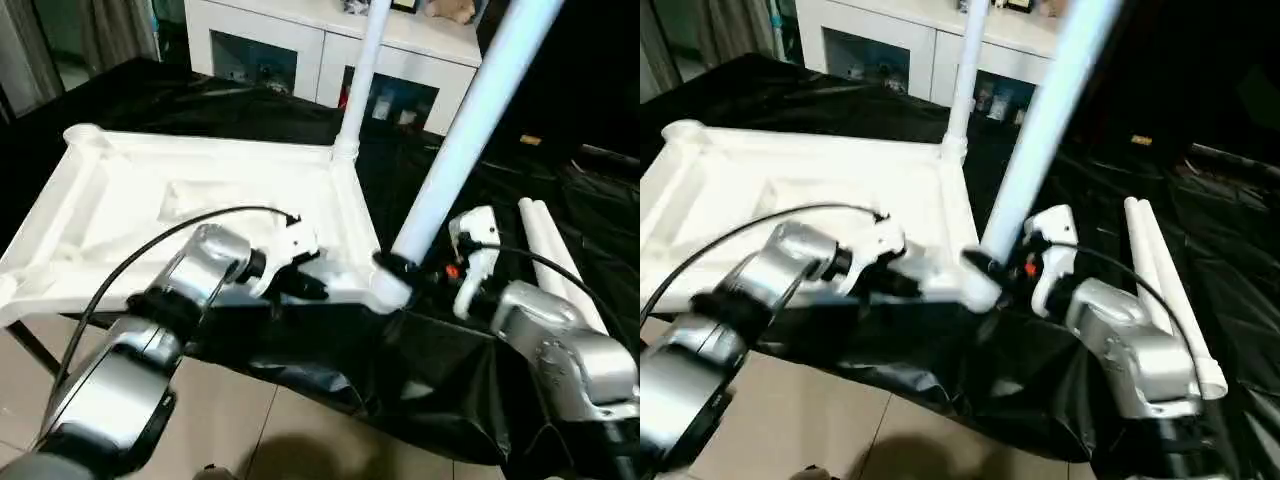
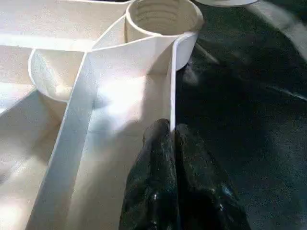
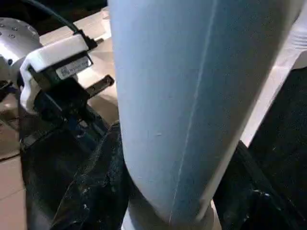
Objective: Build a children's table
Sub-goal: Insert table leg to table base
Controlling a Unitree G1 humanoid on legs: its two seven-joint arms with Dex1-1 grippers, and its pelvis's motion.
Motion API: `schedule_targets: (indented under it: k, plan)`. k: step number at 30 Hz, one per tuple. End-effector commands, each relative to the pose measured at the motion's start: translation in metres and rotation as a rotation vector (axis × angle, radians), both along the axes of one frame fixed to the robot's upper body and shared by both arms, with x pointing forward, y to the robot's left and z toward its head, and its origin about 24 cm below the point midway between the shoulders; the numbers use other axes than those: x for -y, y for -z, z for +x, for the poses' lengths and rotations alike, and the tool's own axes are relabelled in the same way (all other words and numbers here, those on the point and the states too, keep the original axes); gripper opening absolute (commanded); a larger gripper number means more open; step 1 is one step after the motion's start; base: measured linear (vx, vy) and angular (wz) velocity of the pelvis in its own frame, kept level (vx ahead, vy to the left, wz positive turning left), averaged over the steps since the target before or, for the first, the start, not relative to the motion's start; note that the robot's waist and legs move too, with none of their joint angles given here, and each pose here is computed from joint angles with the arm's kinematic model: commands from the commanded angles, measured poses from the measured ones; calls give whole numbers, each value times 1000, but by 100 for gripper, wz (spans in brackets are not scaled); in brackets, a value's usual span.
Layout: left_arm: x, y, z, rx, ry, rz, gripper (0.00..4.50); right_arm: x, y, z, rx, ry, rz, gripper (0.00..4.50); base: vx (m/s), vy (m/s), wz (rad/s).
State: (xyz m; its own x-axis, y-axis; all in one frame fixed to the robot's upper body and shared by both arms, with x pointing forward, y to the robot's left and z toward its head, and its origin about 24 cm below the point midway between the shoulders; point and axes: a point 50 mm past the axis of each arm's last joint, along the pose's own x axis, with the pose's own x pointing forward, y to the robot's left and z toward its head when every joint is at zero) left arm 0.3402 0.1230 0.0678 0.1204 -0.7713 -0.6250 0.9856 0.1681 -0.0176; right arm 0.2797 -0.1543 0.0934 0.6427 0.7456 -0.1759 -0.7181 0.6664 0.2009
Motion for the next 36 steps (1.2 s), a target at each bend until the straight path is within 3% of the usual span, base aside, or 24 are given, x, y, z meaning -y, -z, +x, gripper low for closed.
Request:
schedule_targets:
  k: [1,7,9,24,31,36]
  plan:
    - [2,7,-8,-45,23,-3,0,4,3,4,-2,10,-54,186,0,0,0]
    - [-1,5,-9,-31,33,23,0,1,6,11,9,19,-89,186,0,0,0]
    - [-3,1,-11,-17,35,35,0,2,9,17,2,50,-82,186,0,0,0]
    - [-2,-8,-14,8,28,16,0,-7,29,24,-53,24,-23,186,0,0,0]
    - [-3,-10,-13,18,10,4,0,-3,37,21,-56,41,-3,186,0,0,0]
    - [-3,-11,-12,17,-8,-15,0,-1,49,14,-72,82,66,186,0,0,0]
